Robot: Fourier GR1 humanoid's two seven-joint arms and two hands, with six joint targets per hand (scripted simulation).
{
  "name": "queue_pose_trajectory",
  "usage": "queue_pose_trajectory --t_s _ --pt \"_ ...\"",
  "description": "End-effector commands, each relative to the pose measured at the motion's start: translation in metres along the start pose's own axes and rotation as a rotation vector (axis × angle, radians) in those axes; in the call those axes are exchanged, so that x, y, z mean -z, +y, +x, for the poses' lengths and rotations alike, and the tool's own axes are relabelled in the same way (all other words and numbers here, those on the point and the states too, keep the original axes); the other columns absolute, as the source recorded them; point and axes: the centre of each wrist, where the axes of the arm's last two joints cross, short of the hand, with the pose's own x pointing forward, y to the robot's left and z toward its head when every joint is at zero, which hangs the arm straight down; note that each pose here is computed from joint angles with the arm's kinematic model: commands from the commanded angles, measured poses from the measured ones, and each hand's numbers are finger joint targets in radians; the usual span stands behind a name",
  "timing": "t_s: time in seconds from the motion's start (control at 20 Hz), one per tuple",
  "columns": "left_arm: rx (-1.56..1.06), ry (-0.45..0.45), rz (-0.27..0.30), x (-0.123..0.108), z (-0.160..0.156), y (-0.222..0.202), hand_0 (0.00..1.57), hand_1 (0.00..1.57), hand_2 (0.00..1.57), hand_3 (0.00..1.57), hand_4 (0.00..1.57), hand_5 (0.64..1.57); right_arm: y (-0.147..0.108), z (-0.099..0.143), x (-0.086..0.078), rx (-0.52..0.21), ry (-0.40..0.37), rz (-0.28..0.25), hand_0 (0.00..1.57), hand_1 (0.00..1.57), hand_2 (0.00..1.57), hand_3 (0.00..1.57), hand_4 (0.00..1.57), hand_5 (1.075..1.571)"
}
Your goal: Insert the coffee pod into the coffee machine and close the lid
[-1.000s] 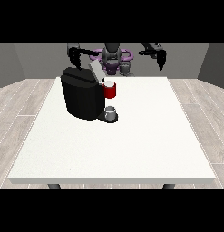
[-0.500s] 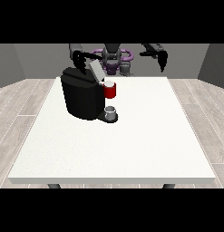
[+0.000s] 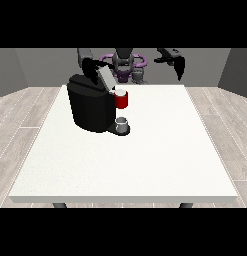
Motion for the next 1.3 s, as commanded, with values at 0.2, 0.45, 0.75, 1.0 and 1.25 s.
queue_pose_trajectory --t_s 0.2,0.45,0.75,1.0,1.25 --pt "0.019 0.000 0.015 -0.009 -0.013 -0.001 0.00 0.00 0.00 0.00 0.00 1.571 0.022 0.004 0.012 -0.009 0.031 0.043 0.00 0.00 0.00 0.00 0.00 1.571" --pt "0.027 -0.010 0.007 0.000 -0.002 -0.001 0.00 0.00 0.00 0.00 0.00 1.571 0.027 0.007 0.019 -0.032 -0.007 0.039 0.00 0.00 0.00 0.00 0.08 1.571" --pt "0.020 -0.005 0.038 0.003 0.004 0.023 0.00 0.00 0.00 0.00 0.16 1.571 0.044 0.029 0.033 -0.087 -0.029 0.108 0.00 0.00 0.00 0.00 0.00 1.571" --pt "0.009 -0.014 0.011 0.009 0.004 0.018 0.00 0.00 0.00 0.00 0.12 1.571 0.048 0.053 0.049 -0.142 -0.097 0.107 0.00 0.00 0.00 0.00 0.15 1.571" --pt "-0.008 -0.001 0.040 -0.007 -0.011 0.030 0.00 0.00 0.00 0.00 0.00 1.571 0.041 0.057 0.049 -0.120 -0.093 0.149 0.00 0.00 0.00 0.00 0.12 1.571"
